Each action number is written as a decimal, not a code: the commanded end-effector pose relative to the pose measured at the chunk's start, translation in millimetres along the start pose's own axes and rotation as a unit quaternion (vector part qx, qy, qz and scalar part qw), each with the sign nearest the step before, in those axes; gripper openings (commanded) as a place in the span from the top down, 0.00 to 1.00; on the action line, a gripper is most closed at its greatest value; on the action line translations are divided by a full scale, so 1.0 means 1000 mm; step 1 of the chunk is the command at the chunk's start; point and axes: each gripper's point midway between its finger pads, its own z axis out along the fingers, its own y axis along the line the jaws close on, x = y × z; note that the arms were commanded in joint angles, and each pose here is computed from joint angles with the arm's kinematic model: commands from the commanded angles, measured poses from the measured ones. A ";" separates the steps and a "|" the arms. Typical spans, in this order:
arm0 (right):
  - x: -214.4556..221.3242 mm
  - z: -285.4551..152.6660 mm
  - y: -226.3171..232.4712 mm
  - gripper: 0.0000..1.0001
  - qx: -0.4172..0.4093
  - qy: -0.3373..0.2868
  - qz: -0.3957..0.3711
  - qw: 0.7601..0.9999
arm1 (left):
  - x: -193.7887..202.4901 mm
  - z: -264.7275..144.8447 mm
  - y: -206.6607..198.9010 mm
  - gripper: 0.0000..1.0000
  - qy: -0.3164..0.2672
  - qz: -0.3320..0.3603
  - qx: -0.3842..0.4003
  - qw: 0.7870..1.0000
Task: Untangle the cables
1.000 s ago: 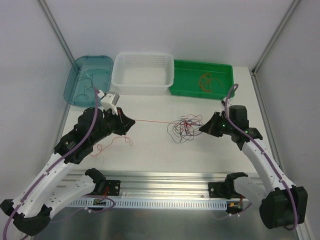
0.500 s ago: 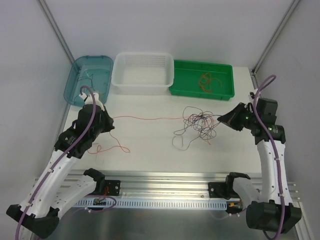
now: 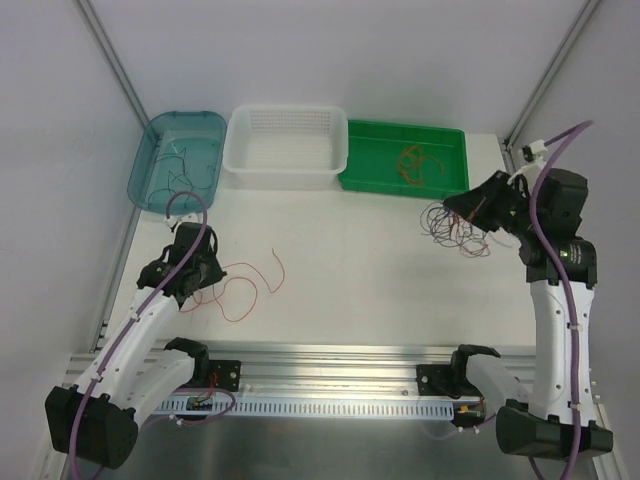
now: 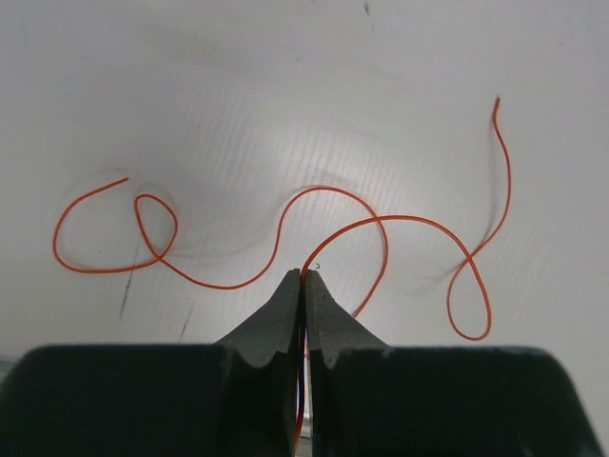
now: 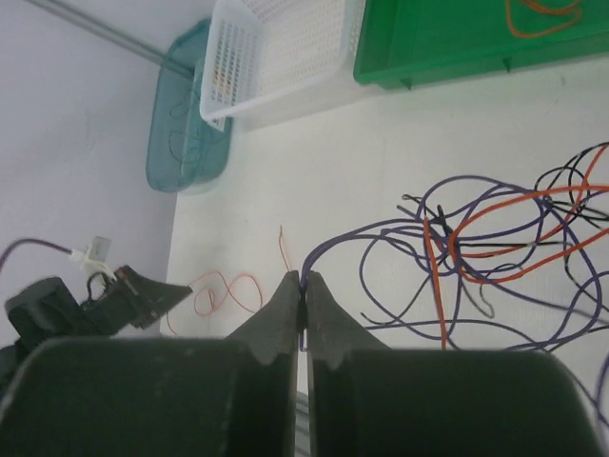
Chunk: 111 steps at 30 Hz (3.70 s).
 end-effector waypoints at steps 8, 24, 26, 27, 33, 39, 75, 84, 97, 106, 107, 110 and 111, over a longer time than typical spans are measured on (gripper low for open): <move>0.167 0.049 -0.093 0.96 0.106 0.223 -0.019 0.969 | -0.034 -0.015 -0.029 1.00 -0.044 -0.012 0.060 0.997; 0.220 0.049 -0.062 0.28 0.068 0.284 -0.158 0.943 | 0.043 0.041 0.011 0.68 -0.005 -0.180 -0.019 0.983; 0.222 0.049 -0.059 0.28 0.061 0.284 -0.160 0.943 | 0.038 0.039 0.009 0.60 -0.009 -0.164 -0.013 0.986; 0.223 0.049 -0.058 0.27 0.057 0.285 -0.162 0.943 | 0.033 0.037 0.006 0.57 -0.014 -0.155 -0.007 0.988; 0.230 0.050 -0.054 0.27 0.037 0.291 -0.165 0.942 | 0.023 0.028 -0.008 0.37 0.006 -0.015 0.036 0.999; 0.233 0.052 -0.048 0.27 0.019 0.295 -0.171 0.940 | 0.019 0.023 -0.024 0.29 0.031 0.087 0.082 0.992; 0.245 0.040 -0.045 0.15 -0.017 0.301 -0.195 0.934 | 0.082 0.062 -0.006 0.78 0.214 0.046 -0.021 0.976; 0.245 0.044 -0.011 0.09 -0.070 0.304 -0.226 0.923 | 0.042 0.020 -0.067 1.00 0.133 0.076 0.121 0.981; 0.244 0.056 0.082 0.04 -0.218 0.261 -0.292 0.894 | 0.014 -0.100 -0.182 1.00 0.066 0.179 0.358 0.914; 0.220 0.053 0.126 0.02 -0.309 0.208 -0.380 0.847 | 0.037 -0.154 -0.215 1.00 0.059 0.314 0.469 0.824; 0.219 0.054 0.129 0.03 -0.317 0.205 -0.383 0.843 | 0.038 -0.158 -0.216 1.00 0.052 0.328 0.476 0.815; 0.222 0.053 0.138 0.02 -0.346 0.206 -0.386 0.830 | 0.035 -0.169 -0.218 1.00 0.032 0.351 0.493 0.796; 0.226 0.051 0.142 0.04 -0.359 0.213 -0.383 0.824 | 0.034 -0.175 -0.218 1.00 0.022 0.356 0.501 0.789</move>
